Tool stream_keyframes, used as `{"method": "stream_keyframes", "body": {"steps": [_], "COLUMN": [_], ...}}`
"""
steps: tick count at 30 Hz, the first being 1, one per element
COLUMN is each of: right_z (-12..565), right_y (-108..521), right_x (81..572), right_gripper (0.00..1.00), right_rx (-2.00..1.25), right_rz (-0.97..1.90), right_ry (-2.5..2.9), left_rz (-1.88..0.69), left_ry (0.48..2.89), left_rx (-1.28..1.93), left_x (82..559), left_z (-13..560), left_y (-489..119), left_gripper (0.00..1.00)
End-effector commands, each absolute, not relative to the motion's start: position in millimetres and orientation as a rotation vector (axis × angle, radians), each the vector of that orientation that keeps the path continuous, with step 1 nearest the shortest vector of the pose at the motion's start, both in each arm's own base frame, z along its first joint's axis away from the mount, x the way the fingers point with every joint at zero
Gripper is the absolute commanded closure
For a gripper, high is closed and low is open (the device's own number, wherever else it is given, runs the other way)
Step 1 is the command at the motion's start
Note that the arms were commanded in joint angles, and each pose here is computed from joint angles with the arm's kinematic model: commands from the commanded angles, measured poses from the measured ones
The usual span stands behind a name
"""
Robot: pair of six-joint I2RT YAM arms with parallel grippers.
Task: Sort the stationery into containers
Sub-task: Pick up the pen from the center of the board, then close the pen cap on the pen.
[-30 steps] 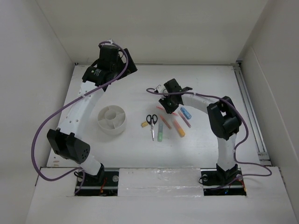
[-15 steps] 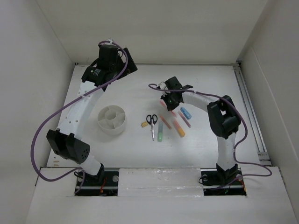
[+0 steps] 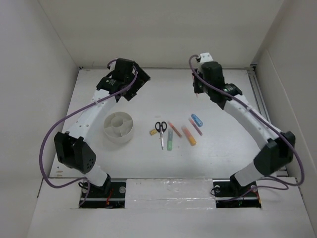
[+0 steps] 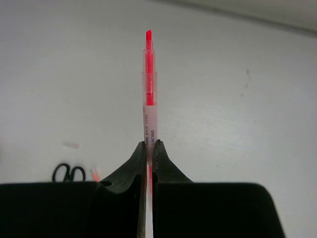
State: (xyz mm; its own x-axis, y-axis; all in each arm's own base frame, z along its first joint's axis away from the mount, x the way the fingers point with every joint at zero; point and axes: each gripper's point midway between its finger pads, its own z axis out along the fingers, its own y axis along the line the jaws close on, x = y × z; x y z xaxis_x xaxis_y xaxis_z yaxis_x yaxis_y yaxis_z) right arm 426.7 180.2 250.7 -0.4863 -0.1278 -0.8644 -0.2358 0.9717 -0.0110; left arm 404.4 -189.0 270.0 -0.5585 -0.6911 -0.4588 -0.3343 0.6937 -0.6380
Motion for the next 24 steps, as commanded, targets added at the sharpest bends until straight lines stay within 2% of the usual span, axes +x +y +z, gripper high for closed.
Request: {"method": "stream_keyframes", "body": {"steps": [1, 2, 3, 8, 13, 24], "right_z": [320, 328, 329, 378, 391, 389], "right_y": [152, 146, 142, 132, 145, 153], "right_x": [400, 392, 383, 330, 290, 268], "right_gripper": [1.0, 1.0, 1.0, 1.0, 1.0, 1.0], "right_rx": [-0.093, -0.083, -0.082, -0.053, -0.108, -0.18], "right_rz": [0.135, 0.133, 0.133, 0.244, 0.353, 0.42], "right_ry": [1.906, 1.889, 1.887, 1.752, 1.705, 1.69], "left_rz": [-0.7, -0.646, -0.664, -0.588, -0.494, -0.276], "left_ry": [2.153, 2.176, 2.158, 2.243, 2.227, 2.289], "left_rx": [-0.941, -0.957, -0.946, -1.142, -1.335, -1.54], "left_x": [411, 409, 413, 421, 408, 394], "left_z": [258, 249, 265, 219, 183, 117], "left_y": [-212, -214, -224, -250, -249, -263], "left_gripper": [0.0, 0.0, 0.0, 0.0, 0.0, 0.0]}}
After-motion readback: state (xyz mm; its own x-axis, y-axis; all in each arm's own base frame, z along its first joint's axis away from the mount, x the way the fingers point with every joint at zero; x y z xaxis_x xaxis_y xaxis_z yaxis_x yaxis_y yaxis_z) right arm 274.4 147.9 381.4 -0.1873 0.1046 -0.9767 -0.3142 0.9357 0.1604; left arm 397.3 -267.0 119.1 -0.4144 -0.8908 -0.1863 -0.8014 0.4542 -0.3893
